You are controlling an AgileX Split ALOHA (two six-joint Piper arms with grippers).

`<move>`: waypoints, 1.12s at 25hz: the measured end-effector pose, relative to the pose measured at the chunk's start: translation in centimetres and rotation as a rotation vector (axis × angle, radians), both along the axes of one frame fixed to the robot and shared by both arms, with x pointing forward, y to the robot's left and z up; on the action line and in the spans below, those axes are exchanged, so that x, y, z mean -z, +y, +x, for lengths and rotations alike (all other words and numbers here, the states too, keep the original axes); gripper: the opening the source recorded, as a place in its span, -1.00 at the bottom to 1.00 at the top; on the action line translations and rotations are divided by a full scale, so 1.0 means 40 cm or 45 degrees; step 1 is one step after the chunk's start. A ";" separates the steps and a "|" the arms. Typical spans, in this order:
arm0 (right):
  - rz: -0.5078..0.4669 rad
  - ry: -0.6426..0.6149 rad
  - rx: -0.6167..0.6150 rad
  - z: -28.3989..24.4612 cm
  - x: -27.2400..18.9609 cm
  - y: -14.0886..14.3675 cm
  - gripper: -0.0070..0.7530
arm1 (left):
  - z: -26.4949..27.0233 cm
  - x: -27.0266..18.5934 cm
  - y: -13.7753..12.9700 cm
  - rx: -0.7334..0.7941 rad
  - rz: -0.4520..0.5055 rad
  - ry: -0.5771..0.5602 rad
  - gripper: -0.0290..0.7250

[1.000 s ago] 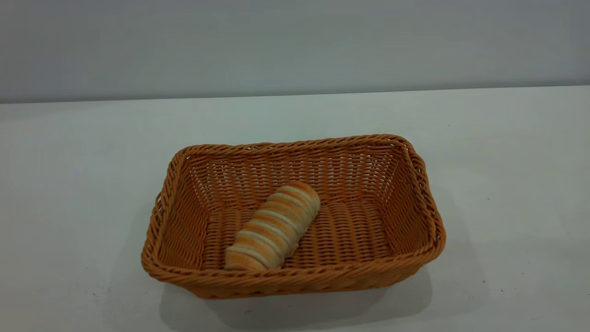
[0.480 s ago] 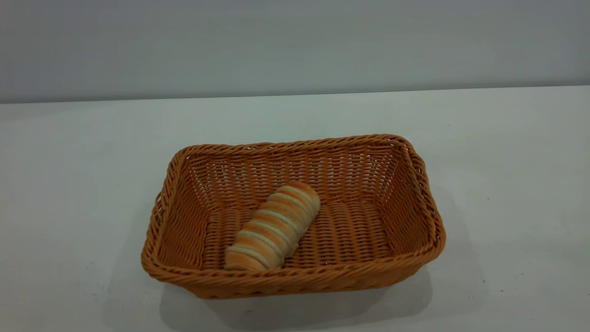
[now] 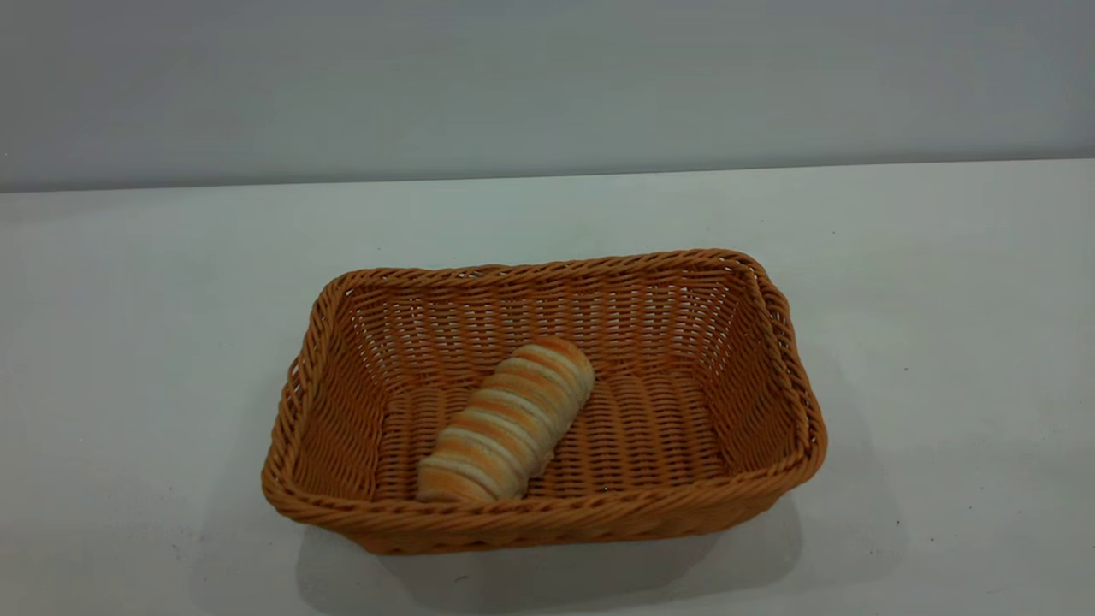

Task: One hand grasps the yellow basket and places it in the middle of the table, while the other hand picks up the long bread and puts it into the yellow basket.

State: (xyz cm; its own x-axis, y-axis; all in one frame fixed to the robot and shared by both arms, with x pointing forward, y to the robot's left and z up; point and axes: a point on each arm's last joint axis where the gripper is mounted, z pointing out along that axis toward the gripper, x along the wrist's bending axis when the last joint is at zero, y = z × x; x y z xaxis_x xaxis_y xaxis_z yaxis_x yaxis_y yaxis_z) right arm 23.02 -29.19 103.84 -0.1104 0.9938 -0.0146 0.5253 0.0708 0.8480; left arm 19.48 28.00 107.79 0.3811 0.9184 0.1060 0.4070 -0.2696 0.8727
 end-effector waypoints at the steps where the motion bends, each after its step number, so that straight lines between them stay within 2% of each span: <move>1: 0.000 0.000 0.000 0.000 0.000 0.000 -0.13 | 0.003 0.003 -0.002 -0.009 0.004 0.005 -0.30; 15: 0.000 0.000 0.000 0.000 0.000 0.000 -0.13 | 0.052 0.094 0.003 -0.071 0.059 0.180 -0.30; 28: 0.000 0.000 0.000 0.000 0.000 0.000 -0.13 | 0.059 0.111 0.016 -0.129 0.111 0.210 -0.30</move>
State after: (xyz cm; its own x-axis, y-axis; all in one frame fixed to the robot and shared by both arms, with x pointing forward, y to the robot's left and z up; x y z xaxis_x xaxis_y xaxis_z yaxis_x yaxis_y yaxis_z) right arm 23.02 -29.19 103.84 -0.1104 0.9938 -0.0146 0.5253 0.0708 0.8480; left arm 21.85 28.63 103.36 0.3060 0.9430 0.1308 0.5715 -0.2919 0.7670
